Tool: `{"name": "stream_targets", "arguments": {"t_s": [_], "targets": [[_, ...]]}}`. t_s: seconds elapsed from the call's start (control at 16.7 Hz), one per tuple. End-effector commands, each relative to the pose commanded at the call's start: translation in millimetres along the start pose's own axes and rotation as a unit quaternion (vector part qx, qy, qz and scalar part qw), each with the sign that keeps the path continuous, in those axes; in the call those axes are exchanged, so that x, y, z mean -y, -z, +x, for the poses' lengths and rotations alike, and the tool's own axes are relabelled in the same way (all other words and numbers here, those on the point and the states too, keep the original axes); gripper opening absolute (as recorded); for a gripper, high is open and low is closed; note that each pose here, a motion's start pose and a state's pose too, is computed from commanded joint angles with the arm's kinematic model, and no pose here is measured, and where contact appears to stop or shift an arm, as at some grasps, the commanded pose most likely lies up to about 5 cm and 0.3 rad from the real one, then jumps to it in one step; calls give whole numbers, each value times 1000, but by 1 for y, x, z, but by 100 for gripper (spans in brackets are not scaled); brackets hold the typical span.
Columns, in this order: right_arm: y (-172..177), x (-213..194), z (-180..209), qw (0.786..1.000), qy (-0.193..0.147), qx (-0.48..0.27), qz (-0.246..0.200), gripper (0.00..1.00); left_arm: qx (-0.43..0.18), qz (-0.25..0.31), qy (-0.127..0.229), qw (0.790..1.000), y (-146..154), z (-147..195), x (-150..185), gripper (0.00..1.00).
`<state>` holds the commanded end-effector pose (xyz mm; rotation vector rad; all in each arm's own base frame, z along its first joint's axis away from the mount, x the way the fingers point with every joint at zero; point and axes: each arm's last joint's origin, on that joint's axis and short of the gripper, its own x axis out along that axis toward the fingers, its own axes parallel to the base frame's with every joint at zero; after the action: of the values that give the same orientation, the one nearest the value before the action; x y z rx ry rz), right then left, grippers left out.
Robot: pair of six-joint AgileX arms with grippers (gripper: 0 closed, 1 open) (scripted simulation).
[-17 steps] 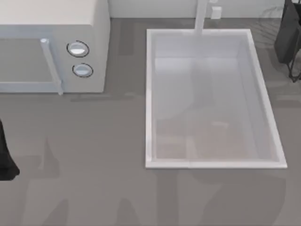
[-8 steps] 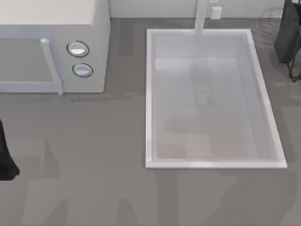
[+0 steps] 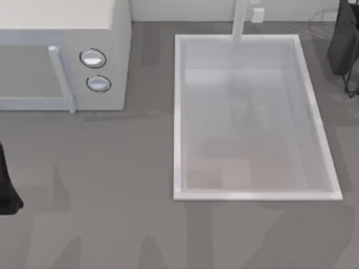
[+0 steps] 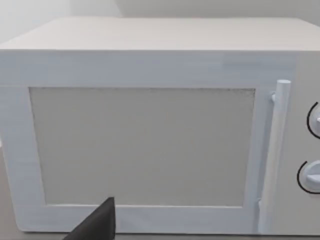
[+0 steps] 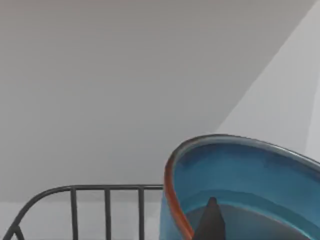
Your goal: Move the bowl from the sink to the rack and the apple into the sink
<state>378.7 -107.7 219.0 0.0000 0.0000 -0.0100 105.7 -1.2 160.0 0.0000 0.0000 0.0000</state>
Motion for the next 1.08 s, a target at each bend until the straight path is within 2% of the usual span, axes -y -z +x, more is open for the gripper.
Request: {"name": "stream_targets", "arguments": {"t_s": [0.24,0.3,0.84,1.08], "targets": [[0,0,0,1000,0,0,0,98,0,0,0,1000,0,0,0,100],[0,0,0,1000,0,0,0,100,0,0,0,1000,0,0,0,100],[0,1,0,1000,1,0,0,100,0,0,0,1000,0,0,0,100],[-16,-11,-17,1000,-1,2,-2,100,0,0,0,1000,0,0,0,100]]}}
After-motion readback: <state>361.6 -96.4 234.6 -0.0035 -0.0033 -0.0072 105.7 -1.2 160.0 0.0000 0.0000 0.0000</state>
